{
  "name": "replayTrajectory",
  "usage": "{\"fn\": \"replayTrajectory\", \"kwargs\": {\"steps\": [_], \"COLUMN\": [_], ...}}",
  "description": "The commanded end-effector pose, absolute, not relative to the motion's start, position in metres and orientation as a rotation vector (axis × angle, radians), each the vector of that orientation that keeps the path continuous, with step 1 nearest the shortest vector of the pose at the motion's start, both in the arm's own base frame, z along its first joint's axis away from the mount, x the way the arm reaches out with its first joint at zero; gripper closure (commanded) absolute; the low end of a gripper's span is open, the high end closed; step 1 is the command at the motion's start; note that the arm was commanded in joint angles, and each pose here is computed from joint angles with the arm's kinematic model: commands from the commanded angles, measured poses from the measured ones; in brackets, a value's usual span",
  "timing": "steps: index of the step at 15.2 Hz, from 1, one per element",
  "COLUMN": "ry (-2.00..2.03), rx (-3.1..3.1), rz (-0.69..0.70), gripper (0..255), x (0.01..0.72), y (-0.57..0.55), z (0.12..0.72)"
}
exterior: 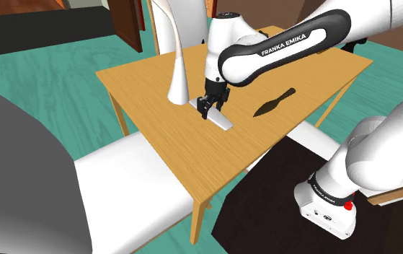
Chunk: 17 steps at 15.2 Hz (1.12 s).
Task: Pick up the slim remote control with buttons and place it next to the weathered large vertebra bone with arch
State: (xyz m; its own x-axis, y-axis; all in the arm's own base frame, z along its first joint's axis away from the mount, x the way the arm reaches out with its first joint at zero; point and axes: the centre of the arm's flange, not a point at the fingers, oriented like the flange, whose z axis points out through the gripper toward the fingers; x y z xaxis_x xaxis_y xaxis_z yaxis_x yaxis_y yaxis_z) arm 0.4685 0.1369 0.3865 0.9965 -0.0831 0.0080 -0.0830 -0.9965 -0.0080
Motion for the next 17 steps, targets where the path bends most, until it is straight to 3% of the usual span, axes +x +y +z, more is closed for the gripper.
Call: {"fn": "replayTrajectory", "kwargs": {"steps": [1, 17], "ry": [0.13, 0.13], "rx": [-3.131, -3.131], "rz": [-0.013, -0.013], "gripper": [255, 255], "x": [0.469, 0.469], "y": [0.136, 0.136], "z": [0.396, 0.481]}}
